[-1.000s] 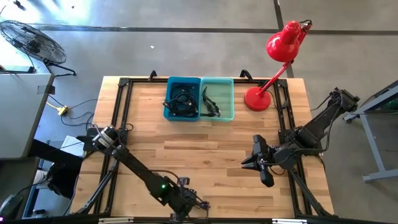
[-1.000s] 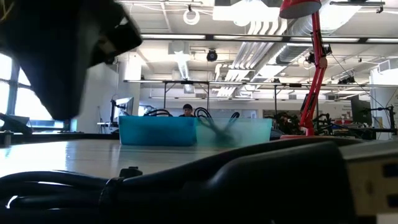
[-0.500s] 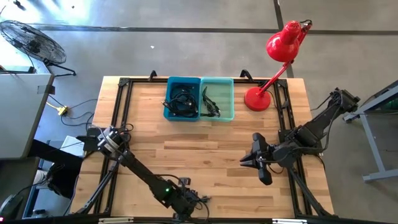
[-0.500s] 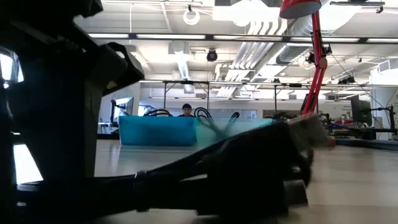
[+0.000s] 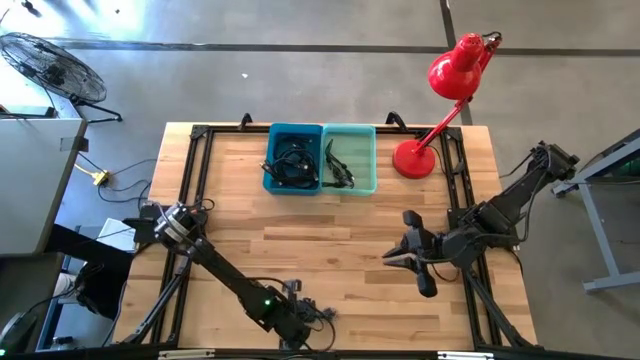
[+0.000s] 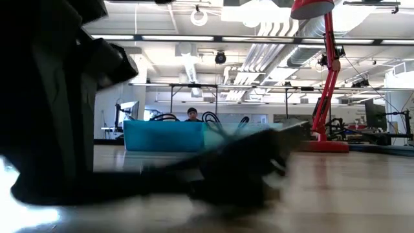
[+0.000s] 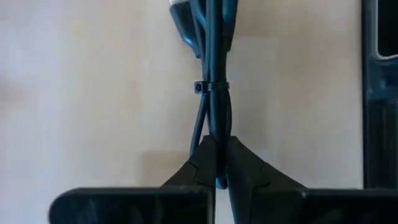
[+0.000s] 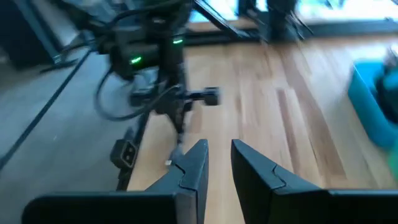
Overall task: Pick & Place USB Port
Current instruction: Put the black usb cable into the light blue bin
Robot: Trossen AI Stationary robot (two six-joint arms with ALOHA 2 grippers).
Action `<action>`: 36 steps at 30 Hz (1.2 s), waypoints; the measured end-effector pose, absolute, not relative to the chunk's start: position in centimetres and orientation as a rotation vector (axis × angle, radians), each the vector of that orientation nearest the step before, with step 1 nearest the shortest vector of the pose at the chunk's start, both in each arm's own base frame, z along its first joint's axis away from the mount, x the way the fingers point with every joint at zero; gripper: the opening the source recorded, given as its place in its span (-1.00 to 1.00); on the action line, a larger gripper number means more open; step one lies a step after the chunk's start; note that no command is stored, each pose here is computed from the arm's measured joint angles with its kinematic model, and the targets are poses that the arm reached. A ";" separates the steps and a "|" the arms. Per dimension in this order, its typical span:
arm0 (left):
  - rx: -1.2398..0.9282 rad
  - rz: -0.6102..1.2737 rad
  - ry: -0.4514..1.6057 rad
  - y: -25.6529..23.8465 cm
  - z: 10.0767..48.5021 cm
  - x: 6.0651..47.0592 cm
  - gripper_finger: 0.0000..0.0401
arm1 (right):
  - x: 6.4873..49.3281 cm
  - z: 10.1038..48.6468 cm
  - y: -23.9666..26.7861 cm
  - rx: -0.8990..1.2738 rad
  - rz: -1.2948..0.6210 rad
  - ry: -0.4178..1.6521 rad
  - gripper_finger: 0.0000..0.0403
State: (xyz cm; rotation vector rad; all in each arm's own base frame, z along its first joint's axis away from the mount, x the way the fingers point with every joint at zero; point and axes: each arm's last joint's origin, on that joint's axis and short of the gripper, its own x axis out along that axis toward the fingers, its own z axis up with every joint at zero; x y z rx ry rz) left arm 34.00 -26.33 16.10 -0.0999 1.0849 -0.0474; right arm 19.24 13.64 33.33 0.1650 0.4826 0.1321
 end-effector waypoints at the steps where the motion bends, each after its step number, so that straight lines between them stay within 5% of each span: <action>1: -0.083 -0.024 1.067 -26.1 17.0 33.8 -0.96 | 19.3 33.5 13.8 0.133 0.164 0.466 -0.69; 7: 0.037 0.158 0.787 -24.4 27.5 33.8 -0.96 | 19.3 34.3 14.4 -0.046 0.280 0.370 -0.69; 15: 0.240 0.303 0.485 -23.0 38.5 32.9 -0.97 | 20.4 37.6 13.1 -0.025 0.425 0.074 -0.69; 21: 0.334 0.382 0.418 -22.6 40.7 32.7 -0.97 | 20.3 38.9 10.8 -0.027 0.393 -0.007 -0.61; 36: 0.433 0.367 0.385 -21.4 42.8 32.1 -0.98 | 22.2 38.8 8.0 -0.004 0.264 -0.016 0.19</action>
